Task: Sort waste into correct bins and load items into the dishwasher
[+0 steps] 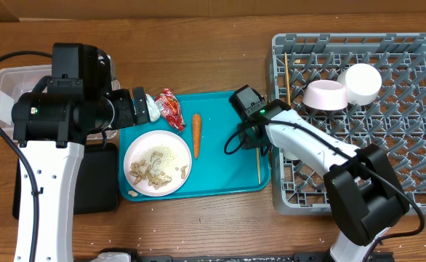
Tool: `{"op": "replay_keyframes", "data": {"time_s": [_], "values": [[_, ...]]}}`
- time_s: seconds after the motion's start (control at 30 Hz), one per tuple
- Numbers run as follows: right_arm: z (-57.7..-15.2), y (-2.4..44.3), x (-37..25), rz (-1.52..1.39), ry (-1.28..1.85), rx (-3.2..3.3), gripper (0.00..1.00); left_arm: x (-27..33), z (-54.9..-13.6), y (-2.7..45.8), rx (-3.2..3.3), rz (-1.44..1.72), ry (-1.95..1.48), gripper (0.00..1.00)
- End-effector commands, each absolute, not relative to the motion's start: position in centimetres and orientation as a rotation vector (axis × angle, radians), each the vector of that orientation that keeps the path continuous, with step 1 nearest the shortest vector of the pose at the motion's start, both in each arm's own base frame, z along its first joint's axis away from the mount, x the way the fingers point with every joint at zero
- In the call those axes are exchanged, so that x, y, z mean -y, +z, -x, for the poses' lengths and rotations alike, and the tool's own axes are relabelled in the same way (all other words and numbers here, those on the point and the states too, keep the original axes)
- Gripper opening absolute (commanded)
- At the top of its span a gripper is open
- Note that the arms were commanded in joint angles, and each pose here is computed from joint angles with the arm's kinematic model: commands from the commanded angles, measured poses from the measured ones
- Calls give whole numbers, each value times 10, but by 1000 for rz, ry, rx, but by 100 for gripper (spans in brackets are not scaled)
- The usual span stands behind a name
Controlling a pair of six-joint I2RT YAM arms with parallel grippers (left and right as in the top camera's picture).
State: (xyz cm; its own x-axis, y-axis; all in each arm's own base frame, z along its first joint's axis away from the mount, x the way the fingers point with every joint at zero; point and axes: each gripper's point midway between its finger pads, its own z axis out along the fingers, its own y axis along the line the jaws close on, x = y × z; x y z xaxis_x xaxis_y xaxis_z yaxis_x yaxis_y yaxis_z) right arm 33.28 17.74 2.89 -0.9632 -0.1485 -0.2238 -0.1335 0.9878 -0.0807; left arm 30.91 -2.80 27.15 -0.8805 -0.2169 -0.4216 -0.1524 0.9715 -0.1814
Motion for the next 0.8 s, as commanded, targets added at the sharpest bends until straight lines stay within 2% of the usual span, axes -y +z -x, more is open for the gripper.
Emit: {"op": "replay_keyframes", "data": {"time_s": [0.0,0.17,0.3,0.43,0.57,0.77], "values": [[-334,24,-179,195,-95,-2904,38,26,-312,273,-2660,292,-194,100],[-323,0,-185,215,-59,-2987,36,26,-312,273,-2660,292,-194,100],[-318,-13,-183,221,-79,-3023,23,26,-312,273,-2660,292,-194,100],[-313,-7,-196,241,2,-3046,12,26,-312,273,-2660,292,-194,100],[-316,16,-211,279,45,-3013,4,26,-312,273,-2660,293,-194,100],[-334,93,-235,300,158,-2871,4,26,-312,273,-2660,293,-194,100]]}}
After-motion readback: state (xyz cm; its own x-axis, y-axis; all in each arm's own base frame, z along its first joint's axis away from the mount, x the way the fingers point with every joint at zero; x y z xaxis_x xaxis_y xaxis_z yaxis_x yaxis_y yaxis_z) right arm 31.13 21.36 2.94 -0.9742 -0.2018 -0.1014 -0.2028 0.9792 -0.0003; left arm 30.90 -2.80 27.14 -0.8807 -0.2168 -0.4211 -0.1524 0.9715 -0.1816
